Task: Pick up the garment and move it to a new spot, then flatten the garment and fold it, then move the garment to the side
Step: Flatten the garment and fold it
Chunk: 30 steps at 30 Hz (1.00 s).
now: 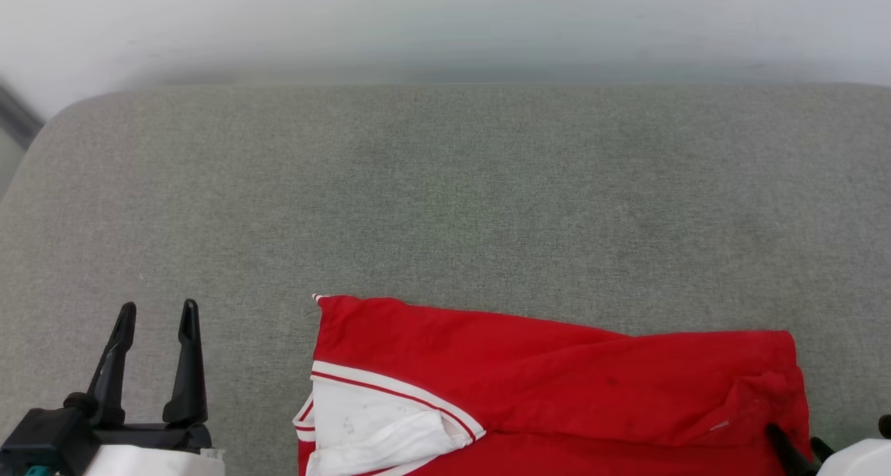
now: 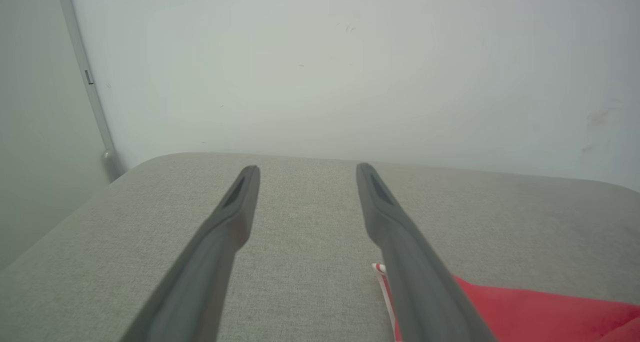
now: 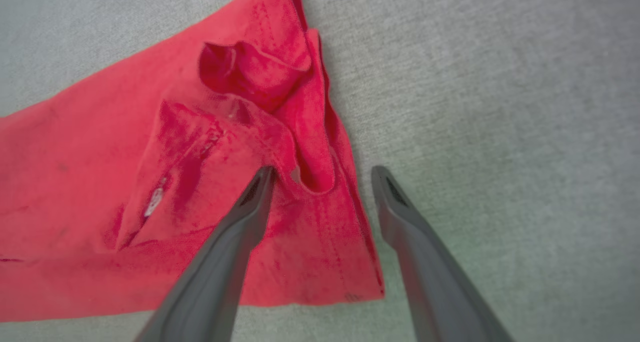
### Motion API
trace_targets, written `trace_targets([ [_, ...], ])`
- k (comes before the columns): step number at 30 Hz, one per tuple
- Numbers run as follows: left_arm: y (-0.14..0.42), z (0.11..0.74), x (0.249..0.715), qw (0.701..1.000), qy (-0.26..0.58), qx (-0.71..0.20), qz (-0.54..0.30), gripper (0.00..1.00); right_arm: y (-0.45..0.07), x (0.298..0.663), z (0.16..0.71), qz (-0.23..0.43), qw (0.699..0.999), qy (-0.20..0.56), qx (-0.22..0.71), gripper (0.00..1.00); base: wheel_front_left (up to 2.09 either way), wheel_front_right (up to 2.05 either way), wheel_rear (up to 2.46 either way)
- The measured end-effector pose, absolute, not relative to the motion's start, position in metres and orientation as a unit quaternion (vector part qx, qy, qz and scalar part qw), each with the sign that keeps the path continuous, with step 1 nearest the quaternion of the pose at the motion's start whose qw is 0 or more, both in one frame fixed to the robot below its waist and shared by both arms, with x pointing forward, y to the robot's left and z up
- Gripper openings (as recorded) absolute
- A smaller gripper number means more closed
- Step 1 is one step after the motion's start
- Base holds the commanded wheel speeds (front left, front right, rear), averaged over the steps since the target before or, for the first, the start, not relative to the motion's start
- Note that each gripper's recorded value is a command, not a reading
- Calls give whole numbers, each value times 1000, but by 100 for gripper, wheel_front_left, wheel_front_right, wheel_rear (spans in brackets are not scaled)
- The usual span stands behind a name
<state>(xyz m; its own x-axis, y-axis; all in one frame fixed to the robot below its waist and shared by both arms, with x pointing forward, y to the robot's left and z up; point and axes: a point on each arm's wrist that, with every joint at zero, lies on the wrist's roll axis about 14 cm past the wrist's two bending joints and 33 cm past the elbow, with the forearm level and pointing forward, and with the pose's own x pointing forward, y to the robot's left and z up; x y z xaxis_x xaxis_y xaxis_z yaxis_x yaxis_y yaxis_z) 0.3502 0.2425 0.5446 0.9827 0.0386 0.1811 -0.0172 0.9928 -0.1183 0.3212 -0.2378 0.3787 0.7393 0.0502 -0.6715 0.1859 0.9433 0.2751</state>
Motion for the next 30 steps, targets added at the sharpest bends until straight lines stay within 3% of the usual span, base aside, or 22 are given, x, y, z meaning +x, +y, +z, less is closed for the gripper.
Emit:
trace_targets([
  [16,238,530,360,995,-75,-61,13,100,-207,339,350,1,900,398,176,100,0,0,0],
  [17,238,530,360,995,-74,-60,12,100,-204,339,349,6,899,401,177,45,0,0,0],
  [18,239,530,360,995,-74,-59,11,100,-202,340,348,11,898,403,175,18,0,0,0],
  [19,239,530,360,995,-74,-58,11,100,-201,340,348,13,898,403,175,0,0,0,0],
  [25,240,534,358,995,-79,-57,9,100,-192,345,355,29,908,380,173,0,0,0,0],
  [30,237,538,355,995,-85,-59,4,100,-215,348,365,2,924,345,167,0,0,0,0],
])
